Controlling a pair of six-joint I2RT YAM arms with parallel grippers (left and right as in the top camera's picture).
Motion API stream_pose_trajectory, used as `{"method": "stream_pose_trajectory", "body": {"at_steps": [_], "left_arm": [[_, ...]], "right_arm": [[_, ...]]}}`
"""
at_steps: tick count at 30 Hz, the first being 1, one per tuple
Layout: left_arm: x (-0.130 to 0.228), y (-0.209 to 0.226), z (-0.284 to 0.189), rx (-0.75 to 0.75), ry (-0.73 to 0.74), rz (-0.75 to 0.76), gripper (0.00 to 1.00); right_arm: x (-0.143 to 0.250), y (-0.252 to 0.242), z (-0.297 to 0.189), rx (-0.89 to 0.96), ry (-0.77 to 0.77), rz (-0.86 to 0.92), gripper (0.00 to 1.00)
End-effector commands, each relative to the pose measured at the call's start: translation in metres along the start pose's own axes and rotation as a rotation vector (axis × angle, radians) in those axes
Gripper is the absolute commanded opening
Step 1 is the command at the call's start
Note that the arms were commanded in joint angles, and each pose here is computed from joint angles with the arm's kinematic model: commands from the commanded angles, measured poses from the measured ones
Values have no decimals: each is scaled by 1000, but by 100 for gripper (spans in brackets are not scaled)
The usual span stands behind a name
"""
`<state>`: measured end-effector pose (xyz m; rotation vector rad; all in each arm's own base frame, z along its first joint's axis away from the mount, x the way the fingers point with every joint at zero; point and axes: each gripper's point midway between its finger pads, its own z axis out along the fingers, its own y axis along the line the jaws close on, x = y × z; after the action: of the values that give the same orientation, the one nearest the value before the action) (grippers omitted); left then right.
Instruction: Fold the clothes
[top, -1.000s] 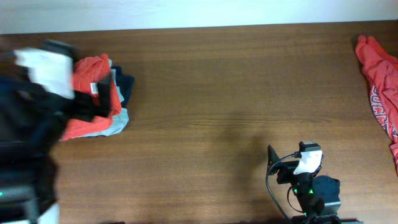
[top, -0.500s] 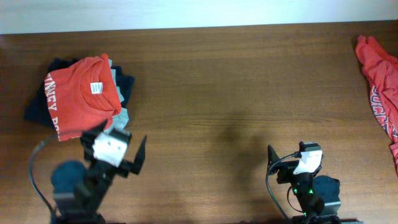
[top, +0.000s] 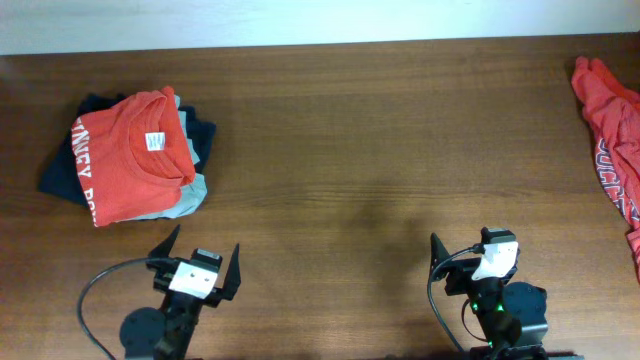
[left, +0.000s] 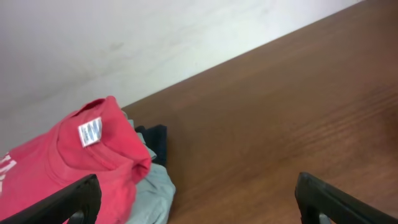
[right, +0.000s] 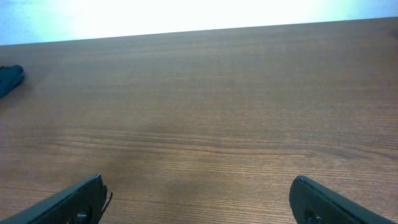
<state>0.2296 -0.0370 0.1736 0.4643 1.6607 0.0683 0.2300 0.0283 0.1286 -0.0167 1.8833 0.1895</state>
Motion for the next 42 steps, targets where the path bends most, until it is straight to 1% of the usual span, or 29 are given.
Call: {"method": "stream_pose_trajectory", "body": {"at_steps": [1, 3, 42], "left_arm": [[13, 1, 5, -23, 4, 12, 99], [20, -1, 8, -20, 8, 11, 99], [19, 0, 8, -24, 0, 13, 99]], "right_arm": [[2, -2, 0, 6, 0, 2, 99], [2, -2, 0, 6, 0, 2, 99], [2, -2, 0, 6, 0, 2, 99]]}}
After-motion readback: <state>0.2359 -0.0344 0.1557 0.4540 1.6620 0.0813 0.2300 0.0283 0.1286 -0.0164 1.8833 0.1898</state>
